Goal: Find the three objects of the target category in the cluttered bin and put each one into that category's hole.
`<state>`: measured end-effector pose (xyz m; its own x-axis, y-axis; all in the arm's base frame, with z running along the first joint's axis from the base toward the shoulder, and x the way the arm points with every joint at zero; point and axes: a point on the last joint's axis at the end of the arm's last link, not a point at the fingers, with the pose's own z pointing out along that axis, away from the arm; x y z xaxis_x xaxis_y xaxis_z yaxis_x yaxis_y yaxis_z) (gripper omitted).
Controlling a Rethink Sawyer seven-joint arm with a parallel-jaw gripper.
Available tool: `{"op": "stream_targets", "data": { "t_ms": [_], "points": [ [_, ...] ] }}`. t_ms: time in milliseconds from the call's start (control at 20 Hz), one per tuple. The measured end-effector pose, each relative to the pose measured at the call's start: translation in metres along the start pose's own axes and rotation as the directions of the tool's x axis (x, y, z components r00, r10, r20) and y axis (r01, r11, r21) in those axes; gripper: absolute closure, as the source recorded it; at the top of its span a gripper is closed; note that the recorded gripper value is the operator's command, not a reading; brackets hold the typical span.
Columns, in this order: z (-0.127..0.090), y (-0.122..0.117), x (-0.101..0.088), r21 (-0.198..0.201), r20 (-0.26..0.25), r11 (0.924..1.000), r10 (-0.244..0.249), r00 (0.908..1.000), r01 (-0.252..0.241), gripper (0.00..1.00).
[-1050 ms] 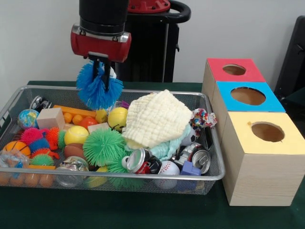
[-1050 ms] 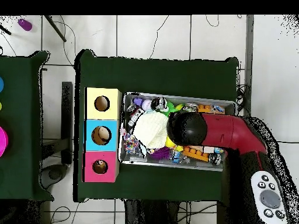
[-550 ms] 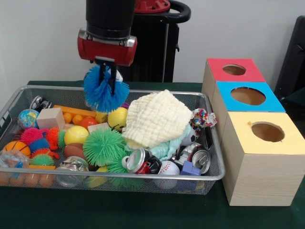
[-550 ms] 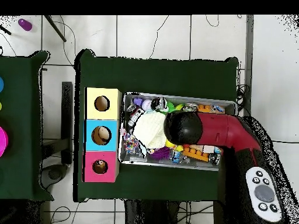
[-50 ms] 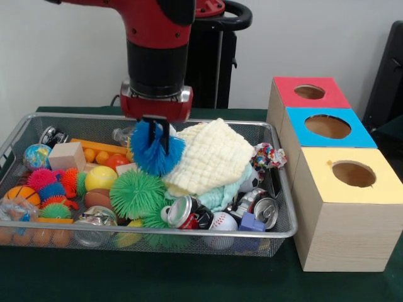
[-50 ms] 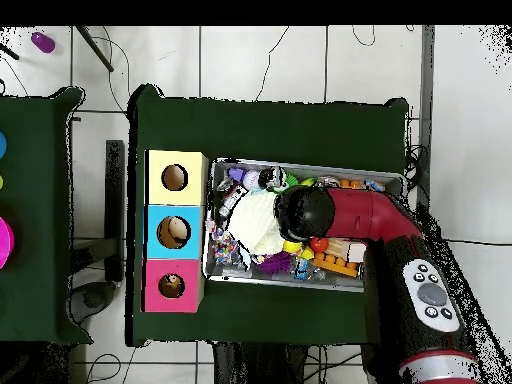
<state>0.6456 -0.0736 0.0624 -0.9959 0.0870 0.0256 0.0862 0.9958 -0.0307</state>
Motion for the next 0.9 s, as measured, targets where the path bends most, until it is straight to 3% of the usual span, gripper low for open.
{"op": "stream_targets", "data": {
  "t_ms": [300,900],
  "points": [
    [0.024,0.008,-0.013,-0.019,-0.003,0.9998,-0.003,1.0,0.003,1.0],
    [0.038,0.017,-0.035,-0.02,0.022,0.9998,-0.009,0.9997,0.01,1.0]
  ]
}}
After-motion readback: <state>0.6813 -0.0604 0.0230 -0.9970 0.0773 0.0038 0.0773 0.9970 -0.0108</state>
